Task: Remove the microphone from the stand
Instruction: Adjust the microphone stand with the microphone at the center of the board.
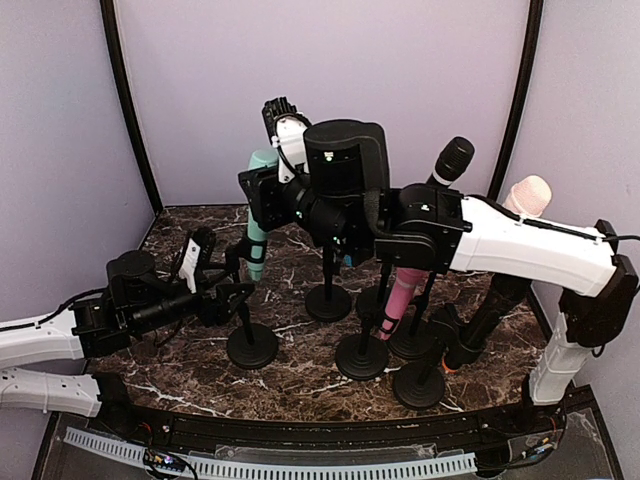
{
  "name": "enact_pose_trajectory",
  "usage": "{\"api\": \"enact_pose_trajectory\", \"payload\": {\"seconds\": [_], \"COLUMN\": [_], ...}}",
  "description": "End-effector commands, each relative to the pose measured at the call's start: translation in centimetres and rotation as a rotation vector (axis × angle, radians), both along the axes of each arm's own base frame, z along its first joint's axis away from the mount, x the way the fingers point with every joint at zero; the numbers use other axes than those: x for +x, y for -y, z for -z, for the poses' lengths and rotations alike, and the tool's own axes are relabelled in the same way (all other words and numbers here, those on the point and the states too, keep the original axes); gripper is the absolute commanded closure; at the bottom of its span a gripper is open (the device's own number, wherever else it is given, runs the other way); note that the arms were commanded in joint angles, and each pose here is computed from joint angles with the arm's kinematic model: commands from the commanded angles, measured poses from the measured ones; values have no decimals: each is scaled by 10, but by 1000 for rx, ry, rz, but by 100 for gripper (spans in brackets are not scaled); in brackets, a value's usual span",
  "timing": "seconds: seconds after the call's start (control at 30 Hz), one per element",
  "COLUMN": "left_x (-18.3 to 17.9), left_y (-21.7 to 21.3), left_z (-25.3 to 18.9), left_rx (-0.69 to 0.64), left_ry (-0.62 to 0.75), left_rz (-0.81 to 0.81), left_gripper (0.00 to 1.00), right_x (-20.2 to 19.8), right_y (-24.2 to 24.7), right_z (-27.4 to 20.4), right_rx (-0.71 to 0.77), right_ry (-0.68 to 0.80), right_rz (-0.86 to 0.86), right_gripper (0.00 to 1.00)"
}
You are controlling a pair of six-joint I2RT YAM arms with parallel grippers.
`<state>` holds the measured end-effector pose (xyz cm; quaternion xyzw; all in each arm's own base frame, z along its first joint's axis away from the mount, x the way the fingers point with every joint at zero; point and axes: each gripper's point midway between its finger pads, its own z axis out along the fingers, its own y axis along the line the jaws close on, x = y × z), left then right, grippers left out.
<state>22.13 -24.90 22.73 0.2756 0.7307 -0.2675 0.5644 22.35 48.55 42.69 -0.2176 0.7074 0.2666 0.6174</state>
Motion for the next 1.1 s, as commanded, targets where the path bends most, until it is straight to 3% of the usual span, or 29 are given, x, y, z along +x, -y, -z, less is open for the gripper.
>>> {"api": "enact_pose_trajectory", "payload": {"seconds": [0.0,0.17,0.37,0.63,0.83,1.07], "left_x": [-16,-39,-58,-56,-43,-19], "left_y": [-3,-8,-6,13,32,43], "left_z": [-27,-32,-34,-18,-17,-13], "left_rx": [-64,-64,-63,-121,-144,-100], "left_ry": [-55,-132,-208,-196,-103,-22], "left_rz": [42,117,193,253,284,236], "left_gripper": [24,11,7,6,6,13], "right_x": [-11,-10,-7,-3,-5,-12], "right_y": [11,24,39,45,48,41], "right_z": [-25,-30,-32,-19,-18,-18], "right_rx": [-5,13,38,52,60,17], "right_ry": [82,101,94,46,42,53], "right_rz": [-142,-266,-404,-478,-472,-452], "right_gripper": [81,82,85,83,69,64]}}
